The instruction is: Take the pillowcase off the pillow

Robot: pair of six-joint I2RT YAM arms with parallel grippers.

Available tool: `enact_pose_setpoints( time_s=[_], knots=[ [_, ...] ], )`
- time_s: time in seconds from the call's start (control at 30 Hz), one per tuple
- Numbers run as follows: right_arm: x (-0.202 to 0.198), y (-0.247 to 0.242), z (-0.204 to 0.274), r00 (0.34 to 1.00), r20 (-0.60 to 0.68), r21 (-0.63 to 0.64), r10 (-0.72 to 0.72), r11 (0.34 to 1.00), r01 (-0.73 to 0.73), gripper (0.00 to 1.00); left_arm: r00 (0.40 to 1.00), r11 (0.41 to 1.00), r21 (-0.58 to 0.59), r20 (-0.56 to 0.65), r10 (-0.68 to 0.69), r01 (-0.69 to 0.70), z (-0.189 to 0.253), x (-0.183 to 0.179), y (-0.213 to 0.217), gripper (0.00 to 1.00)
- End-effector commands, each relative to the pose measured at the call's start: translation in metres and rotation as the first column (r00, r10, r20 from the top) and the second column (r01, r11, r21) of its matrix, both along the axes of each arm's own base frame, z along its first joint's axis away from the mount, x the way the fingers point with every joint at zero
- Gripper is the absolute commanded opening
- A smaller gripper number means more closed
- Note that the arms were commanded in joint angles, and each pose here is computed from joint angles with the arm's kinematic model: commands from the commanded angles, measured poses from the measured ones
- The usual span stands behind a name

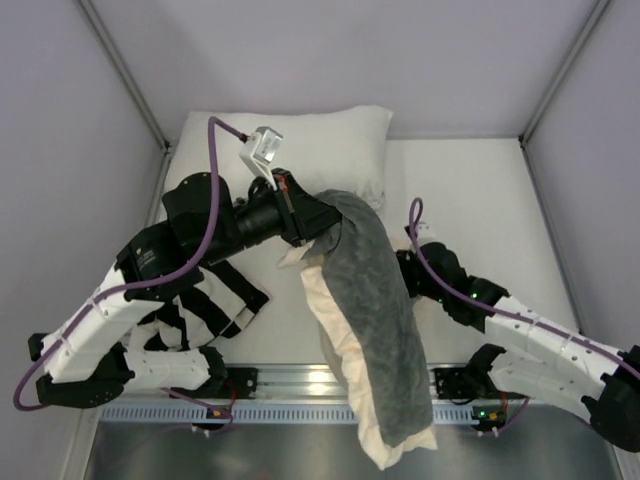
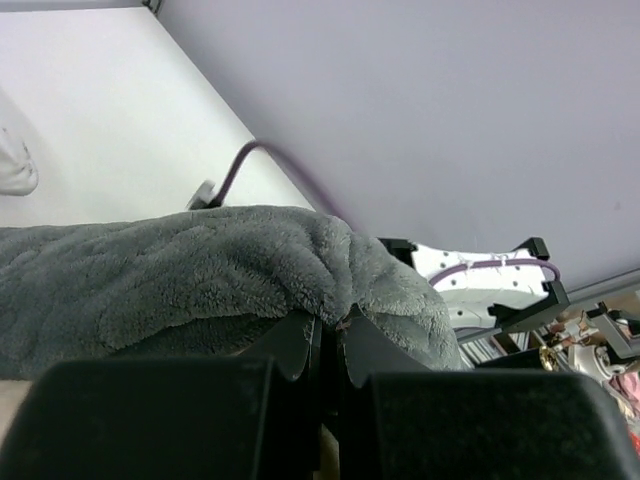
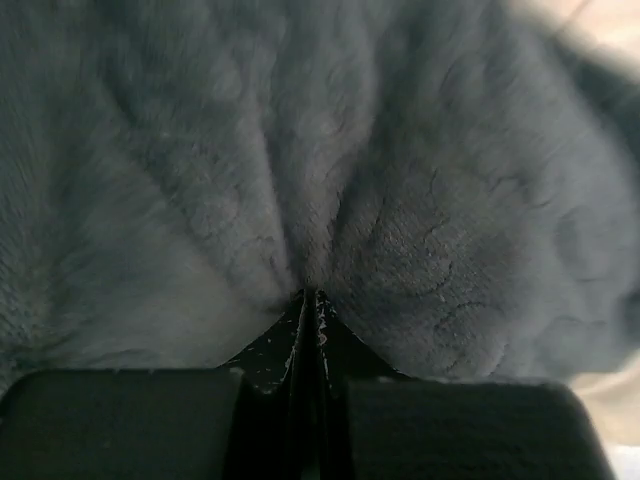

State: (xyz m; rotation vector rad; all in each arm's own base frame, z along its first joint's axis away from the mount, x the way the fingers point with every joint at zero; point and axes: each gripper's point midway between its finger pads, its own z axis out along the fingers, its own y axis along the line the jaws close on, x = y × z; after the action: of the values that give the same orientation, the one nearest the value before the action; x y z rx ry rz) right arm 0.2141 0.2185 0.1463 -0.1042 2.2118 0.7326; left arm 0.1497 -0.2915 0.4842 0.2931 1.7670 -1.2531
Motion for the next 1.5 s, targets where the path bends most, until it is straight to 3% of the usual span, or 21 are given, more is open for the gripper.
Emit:
enact_pose_setpoints(
  time_s=[0.0,0.2,0.3,0.4,0.47,0.57,0.6,0.63,0.7,0.73,0.83,0.9,1.0,1.03,1.13,1.2,1.23,1.27,1.3,1.4,1.47],
  knots=[
    [-0.028,0.047,0.009,0.981,-0.021,0.175,0.195,0.966,-0.188,0.0,0.985,0.982,-0.176,0.169,-0.045,0.075,0.071,-0.006,-0.01,0.0],
    [-0.086,0.155,0.078,0.824,0.025,0.445,0.566,0.731,-0.516,0.0,0.971,0.969,-0.22,0.233,-0.06,0.113,0.112,-0.005,-0.019,0.0],
    [-0.127,0.197,0.151,0.693,0.14,0.546,0.707,0.529,-0.65,0.0,0.955,0.958,-0.264,0.296,-0.026,0.108,0.148,-0.007,-0.01,0.0],
    [-0.128,0.199,0.191,0.694,0.21,0.584,0.689,0.481,-0.654,0.0,0.953,0.966,-0.247,0.303,-0.003,0.081,0.149,0.002,-0.015,0.0],
    [-0.109,0.187,0.204,0.743,0.236,0.579,0.626,0.524,-0.625,0.0,0.96,0.976,-0.207,0.28,-0.013,0.074,0.134,0.012,-0.031,0.0],
    [-0.047,0.146,0.176,0.896,0.154,0.527,0.417,0.732,-0.432,0.06,0.975,0.989,-0.13,0.218,-0.035,0.064,0.095,0.029,-0.059,0.0],
    [-0.031,0.127,0.149,0.936,0.071,0.483,0.346,0.809,-0.335,0.12,0.981,0.991,-0.116,0.19,-0.046,0.069,0.083,0.033,-0.068,0.0],
    [-0.013,0.106,0.115,0.97,0.008,0.432,0.244,0.874,-0.224,0.26,0.987,0.995,-0.073,0.151,-0.061,0.073,0.056,0.041,-0.082,0.0],
    [0.021,0.04,0.065,0.997,-0.07,0.295,0.011,0.955,0.01,0.38,0.991,0.994,-0.008,0.073,-0.11,0.11,0.009,0.054,-0.111,0.0],
    [0.035,0.01,0.052,0.994,-0.061,0.211,-0.094,0.972,0.105,0.51,0.991,0.992,0.013,0.043,-0.126,0.126,-0.008,0.058,-0.12,0.0],
    [0.039,-0.066,0.039,0.944,0.001,0.027,-0.331,0.943,0.33,0.64,0.978,0.975,0.1,-0.088,-0.191,0.199,-0.081,0.076,-0.158,0.0],
    [0.031,-0.092,0.065,0.916,0.07,0.054,-0.394,0.919,0.391,0.71,0.965,0.964,0.128,-0.154,-0.211,0.232,-0.116,0.088,-0.173,0.0],
    [0.021,-0.132,0.128,0.838,0.203,0.108,-0.507,0.862,0.495,0.99,0.949,0.951,0.193,-0.251,-0.189,0.24,-0.179,0.118,-0.193,0.0],
    [0.016,-0.139,0.14,0.825,0.228,0.11,-0.518,0.855,0.506,1.0,0.939,0.943,0.222,-0.297,-0.176,0.247,-0.209,0.128,-0.199,0.0],
    [0.002,-0.153,0.168,0.807,0.267,0.111,-0.526,0.849,0.517,0.99,0.925,0.94,0.237,-0.347,-0.153,0.244,-0.235,0.145,-0.197,0.0],
    [-0.004,-0.147,0.167,0.834,0.265,0.111,-0.484,0.875,0.472,0.99,0.929,0.936,0.265,-0.346,-0.13,0.23,-0.243,0.147,-0.193,0.26],
    [-0.004,-0.144,0.162,0.844,0.266,0.106,-0.465,0.885,0.454,0.99,0.935,0.937,0.28,-0.339,-0.107,0.209,-0.243,0.147,-0.189,0.61],
    [-0.004,-0.142,0.158,0.849,0.26,0.109,-0.459,0.888,0.447,1.0,0.948,0.944,0.272,-0.302,-0.102,0.188,-0.225,0.144,-0.181,0.87],
    [-0.002,-0.136,0.143,0.864,0.24,0.092,-0.443,0.896,0.434,1.0,0.95,0.94,0.296,-0.301,-0.077,0.17,-0.232,0.141,-0.172,0.99],
    [0.009,-0.127,0.114,0.887,0.187,0.03,-0.423,0.905,0.425,1.0,0.973,0.955,0.283,-0.227,-0.024,0.09,-0.196,0.132,-0.142,0.99],
    [0.017,-0.126,0.101,0.893,0.164,-0.03,-0.419,0.903,0.429,0.99,0.974,0.952,0.3,-0.225,0.007,0.063,-0.2,0.123,-0.123,0.99]
  ],
)
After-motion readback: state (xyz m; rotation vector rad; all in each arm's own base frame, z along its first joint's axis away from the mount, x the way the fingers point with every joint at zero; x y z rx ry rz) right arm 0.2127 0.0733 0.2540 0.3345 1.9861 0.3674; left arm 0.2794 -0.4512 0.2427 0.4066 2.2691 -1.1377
